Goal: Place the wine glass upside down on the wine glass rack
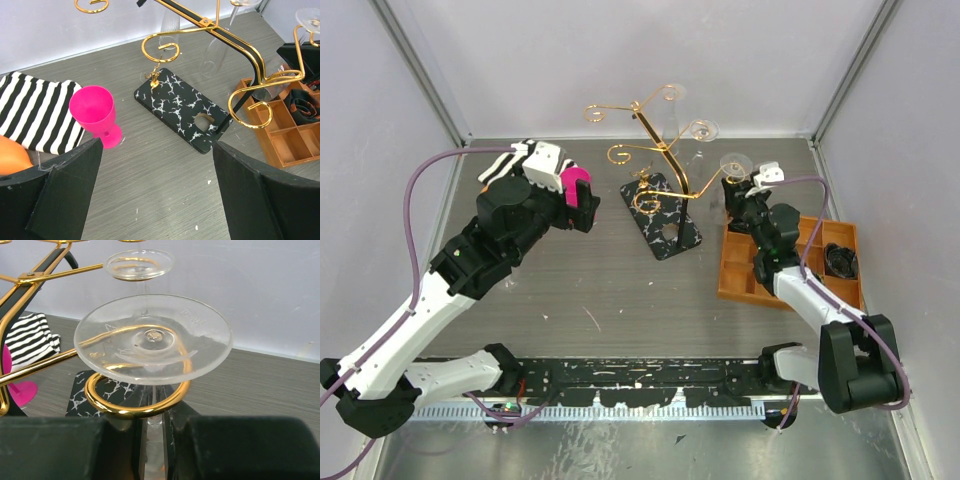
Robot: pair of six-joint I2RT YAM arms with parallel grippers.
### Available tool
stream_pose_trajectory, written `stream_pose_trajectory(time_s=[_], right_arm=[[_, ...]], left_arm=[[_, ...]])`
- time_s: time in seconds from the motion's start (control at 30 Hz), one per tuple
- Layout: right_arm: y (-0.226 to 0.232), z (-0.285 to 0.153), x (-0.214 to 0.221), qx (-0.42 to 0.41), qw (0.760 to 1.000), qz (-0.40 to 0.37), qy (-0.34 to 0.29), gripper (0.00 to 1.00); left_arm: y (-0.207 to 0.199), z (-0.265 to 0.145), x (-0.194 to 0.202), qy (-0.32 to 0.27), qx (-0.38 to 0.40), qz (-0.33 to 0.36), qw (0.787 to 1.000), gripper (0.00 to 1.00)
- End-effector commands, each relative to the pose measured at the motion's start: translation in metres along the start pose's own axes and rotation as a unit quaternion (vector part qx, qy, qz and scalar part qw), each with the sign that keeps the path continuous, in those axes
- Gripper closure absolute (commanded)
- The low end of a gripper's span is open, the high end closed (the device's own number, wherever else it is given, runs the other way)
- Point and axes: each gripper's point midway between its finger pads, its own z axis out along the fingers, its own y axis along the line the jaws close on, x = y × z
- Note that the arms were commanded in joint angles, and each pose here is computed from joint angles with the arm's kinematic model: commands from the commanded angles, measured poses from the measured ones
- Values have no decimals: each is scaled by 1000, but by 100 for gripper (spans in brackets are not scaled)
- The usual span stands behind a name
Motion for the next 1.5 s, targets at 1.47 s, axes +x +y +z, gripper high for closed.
stream_pose_trajectory(time_s=[1.47], right_arm=[[33,-29,-42,-89,992,-55,-63,97]], left_arm=[[6,-7,-6,-15,-8,4,1000,2]])
